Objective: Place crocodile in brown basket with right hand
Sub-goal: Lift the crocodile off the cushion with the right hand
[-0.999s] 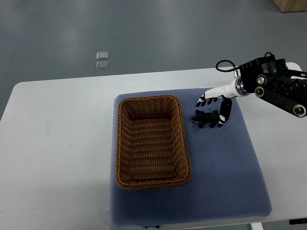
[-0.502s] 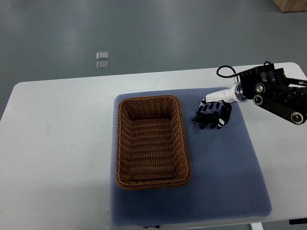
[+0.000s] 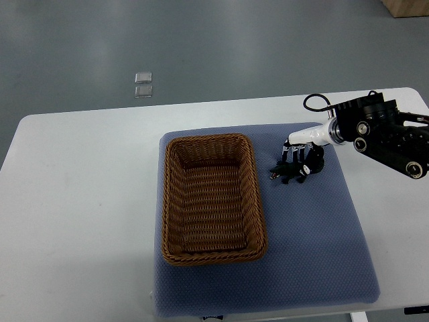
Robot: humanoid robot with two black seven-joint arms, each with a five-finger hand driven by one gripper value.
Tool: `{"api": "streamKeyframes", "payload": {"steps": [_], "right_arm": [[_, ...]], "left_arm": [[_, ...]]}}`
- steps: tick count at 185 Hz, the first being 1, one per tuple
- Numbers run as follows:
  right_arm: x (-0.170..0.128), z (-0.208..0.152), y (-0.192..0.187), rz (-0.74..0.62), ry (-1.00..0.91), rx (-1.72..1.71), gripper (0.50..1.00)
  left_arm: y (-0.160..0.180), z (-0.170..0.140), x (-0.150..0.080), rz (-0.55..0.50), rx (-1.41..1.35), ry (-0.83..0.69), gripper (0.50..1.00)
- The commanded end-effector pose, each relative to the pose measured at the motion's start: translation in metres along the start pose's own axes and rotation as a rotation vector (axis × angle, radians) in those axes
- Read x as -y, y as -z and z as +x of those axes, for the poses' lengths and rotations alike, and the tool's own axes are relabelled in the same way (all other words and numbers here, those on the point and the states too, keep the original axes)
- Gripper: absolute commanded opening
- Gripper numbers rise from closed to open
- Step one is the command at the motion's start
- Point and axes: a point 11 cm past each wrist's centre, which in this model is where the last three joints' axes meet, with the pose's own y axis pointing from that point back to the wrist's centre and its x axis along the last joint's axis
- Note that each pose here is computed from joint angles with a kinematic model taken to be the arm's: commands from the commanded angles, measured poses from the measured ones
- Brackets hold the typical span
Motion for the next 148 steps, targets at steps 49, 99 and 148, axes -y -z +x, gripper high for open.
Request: {"api": "streamKeyframes", "payload": {"steps": [49,99,148], "right_arm": [[-0.008,0.009,-0.006,-0.007,-0.019,0.002,0.500],[-0.033,0.046,-0.012,-0.025,-0.083,-0.016,0.500],[-0.072,0.078,-0.004,0.000,-0.142,-0.064,0.500]], "left_arm": [[0.000,0.000,0.000,0.000,0.001,0.001,1.000],[-0.001,0.000,0.000,-0.001,0.003,0.001,1.000],[-0.001,-0.001,0.000,-0.001,0.003,0.003,1.000]]}}
